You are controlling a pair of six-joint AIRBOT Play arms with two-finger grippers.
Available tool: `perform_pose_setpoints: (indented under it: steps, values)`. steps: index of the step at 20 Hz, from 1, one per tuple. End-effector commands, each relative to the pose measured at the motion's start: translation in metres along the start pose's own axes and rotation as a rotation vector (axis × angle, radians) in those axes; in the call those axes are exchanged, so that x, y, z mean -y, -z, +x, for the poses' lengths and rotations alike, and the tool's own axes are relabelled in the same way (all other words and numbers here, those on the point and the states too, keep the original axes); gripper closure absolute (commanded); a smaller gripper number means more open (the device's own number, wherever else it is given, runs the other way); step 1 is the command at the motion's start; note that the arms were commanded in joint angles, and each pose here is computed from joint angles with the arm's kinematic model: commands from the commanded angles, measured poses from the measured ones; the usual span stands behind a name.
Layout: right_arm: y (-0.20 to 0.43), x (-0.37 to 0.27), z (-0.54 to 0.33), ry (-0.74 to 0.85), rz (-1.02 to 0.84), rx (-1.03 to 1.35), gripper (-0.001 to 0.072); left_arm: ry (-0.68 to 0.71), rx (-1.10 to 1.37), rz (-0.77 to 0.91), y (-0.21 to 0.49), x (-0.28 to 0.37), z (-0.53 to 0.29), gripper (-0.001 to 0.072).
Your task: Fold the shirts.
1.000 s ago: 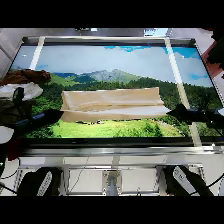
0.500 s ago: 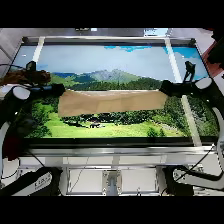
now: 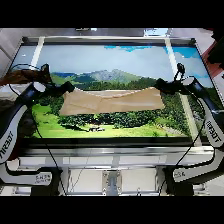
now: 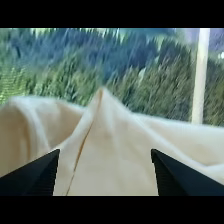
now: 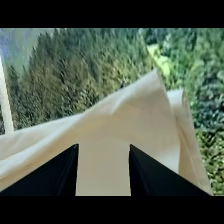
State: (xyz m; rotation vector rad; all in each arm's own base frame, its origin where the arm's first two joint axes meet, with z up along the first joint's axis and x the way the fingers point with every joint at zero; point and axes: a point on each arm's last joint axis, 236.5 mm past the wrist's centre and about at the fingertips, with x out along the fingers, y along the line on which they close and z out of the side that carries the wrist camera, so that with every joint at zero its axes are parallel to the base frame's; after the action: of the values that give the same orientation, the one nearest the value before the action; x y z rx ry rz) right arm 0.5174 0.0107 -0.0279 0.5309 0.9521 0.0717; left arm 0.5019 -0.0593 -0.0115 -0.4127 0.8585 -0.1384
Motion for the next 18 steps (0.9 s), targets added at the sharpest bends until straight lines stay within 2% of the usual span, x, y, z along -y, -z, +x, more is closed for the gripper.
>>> perform_pose_setpoints:
  steps: [1,3,7,9,13,15,16,18]
  values:
    - [-0.026,0.015,-0.028,0.036,-0.051,0.075,0.0319,0.047,0.121,0.002,-0.049,0.025,-0.02,0.0063]
    - [-0.018,0.044,-0.04,0.055,0.021,0.017,0.0295,0.106,0.156,0.057,-0.066,0.053,-0.033,0.0063]
    - [0.033,0.072,-0.035,-0.047,0.169,-0.213,0.0225,0.212,0.183,0.424,-0.05,0.135,-0.032,0.0068]
    - [0.041,0.071,-0.025,-0.097,0.201,-0.245,0.02,0.242,0.187,0.524,-0.032,0.17,-0.028,0.007]
    - [0.054,0.071,-0.001,-0.139,0.228,-0.28,0.0183,0.294,0.133,0.623,0.01,0.214,-0.016,0.0273]
    - [0.058,0.071,0.008,-0.162,0.236,-0.288,0.0183,0.307,0.065,0.59,0.034,0.217,0.001,0.0322]
    - [0.059,0.071,0.011,-0.174,0.243,-0.29,0.0183,0.31,0.028,0.575,0.046,0.217,0.011,0.0371]
    - [0.062,0.071,0.016,-0.185,0.246,-0.295,0.0183,0.313,-0.025,0.564,0.068,0.218,0.027,0.0375]
